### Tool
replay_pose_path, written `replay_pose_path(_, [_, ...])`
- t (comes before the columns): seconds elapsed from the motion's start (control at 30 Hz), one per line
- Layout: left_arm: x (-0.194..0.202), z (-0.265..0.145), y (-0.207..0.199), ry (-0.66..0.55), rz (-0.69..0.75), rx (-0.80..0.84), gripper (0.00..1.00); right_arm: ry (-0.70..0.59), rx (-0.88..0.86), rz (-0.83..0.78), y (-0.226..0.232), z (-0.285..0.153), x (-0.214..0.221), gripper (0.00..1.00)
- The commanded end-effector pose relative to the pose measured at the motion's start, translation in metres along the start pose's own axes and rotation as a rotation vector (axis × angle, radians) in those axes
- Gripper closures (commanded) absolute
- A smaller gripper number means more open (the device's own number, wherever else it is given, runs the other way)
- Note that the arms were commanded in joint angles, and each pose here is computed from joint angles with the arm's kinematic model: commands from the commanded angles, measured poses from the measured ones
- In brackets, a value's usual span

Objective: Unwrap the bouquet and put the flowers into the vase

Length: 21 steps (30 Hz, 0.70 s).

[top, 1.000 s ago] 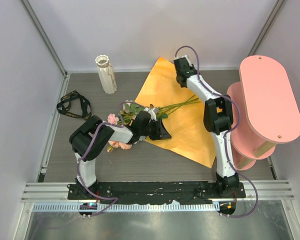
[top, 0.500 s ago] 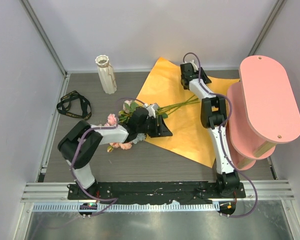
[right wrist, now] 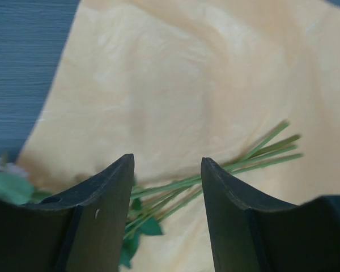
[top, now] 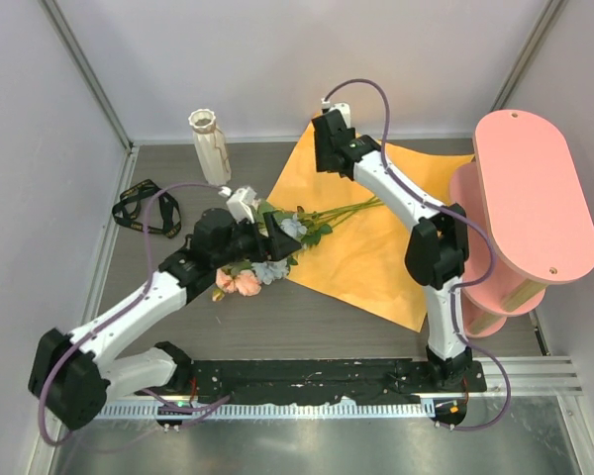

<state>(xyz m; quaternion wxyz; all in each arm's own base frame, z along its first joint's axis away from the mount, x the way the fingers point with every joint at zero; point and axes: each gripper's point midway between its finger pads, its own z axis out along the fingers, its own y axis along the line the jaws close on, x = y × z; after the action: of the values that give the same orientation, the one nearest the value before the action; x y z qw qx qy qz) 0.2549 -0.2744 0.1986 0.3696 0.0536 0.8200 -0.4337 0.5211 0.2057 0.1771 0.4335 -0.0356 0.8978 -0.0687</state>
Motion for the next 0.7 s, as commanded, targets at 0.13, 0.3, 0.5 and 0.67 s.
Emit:
replay_pose_path(0.13, [-0.022,-0.063,0.029,-0.128,0.091,-0.23,0.12,0.181,-0.244,0.666,0.044,-0.019,0.032,0.46])
replay_pose_path(0.3, [-0.025,-0.071,0.029,-0.157,0.086,-0.236,0.12,0.29,-0.155,1.029,0.047,-0.006,0.062,0.48])
replay_pose_path(0.5, [-0.025,-0.074,0.028,-0.162,0.095,-0.232,0.12,0.386,-0.108,1.301,0.064,0.011,0.086,0.63])
replay_pose_path(0.67, [-0.026,-0.081,0.028,-0.17,0.118,-0.244,0.12,0.395,-0.041,1.375,0.061,0.012,0.103,0.69])
